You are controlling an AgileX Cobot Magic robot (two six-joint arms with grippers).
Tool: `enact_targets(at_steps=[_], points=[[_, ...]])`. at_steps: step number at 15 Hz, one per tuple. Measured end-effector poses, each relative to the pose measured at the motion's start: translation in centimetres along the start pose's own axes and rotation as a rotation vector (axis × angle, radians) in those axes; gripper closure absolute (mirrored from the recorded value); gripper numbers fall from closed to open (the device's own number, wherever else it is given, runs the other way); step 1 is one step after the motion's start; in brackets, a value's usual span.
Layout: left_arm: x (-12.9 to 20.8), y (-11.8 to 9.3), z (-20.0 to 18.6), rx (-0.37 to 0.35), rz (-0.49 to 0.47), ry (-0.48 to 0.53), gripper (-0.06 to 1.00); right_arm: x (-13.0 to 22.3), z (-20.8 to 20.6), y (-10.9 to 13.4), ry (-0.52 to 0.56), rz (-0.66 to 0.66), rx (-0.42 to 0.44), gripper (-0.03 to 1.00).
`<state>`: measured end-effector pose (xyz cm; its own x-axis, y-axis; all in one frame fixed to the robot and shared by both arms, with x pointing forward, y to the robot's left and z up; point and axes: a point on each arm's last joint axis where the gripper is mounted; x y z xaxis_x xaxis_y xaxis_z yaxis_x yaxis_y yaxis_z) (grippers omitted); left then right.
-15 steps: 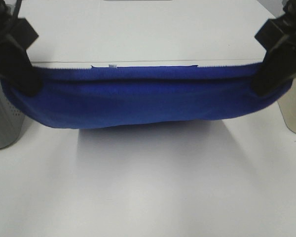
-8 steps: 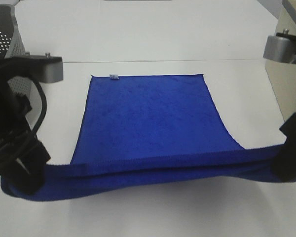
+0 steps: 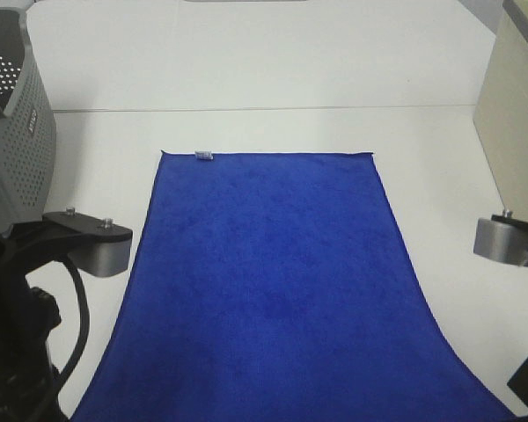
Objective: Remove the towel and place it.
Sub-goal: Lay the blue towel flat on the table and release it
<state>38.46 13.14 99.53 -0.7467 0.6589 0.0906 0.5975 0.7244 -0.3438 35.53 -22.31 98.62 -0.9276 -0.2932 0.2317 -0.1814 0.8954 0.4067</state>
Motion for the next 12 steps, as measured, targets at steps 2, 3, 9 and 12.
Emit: enact_targets(at_steps=[2,3,9,12], points=[[0.5,0.2,0.9,0.02,-0.028,0.015,0.94,0.5,0.9,-0.2,0.033,0.021,-0.02,0.95],[0.6,0.2,1.2,0.024,-0.034,0.014,0.94,0.5,0.9,-0.2,0.034,0.024,-0.023,0.95],[0.0,0.6,2.7,0.044,-0.068,0.07,0.94,0.6,1.0,-0.3,0.038,0.027,-0.021,0.95],[-0.3,0.7,3.2,0.047,-0.076,0.091,0.94,0.7,1.2,-0.3,0.046,0.032,-0.023,0.95]])
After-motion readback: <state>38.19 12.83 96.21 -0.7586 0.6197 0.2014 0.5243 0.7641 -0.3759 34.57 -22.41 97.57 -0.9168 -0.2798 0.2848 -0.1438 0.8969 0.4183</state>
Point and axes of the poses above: a point on each arm's last joint axis where the gripper is mounted, z pointing out along that axis toward the gripper, y along the wrist's bending axis when the last joint is at zero, x = y × z, and after that the axes turned 4 degrees about z, right-handed
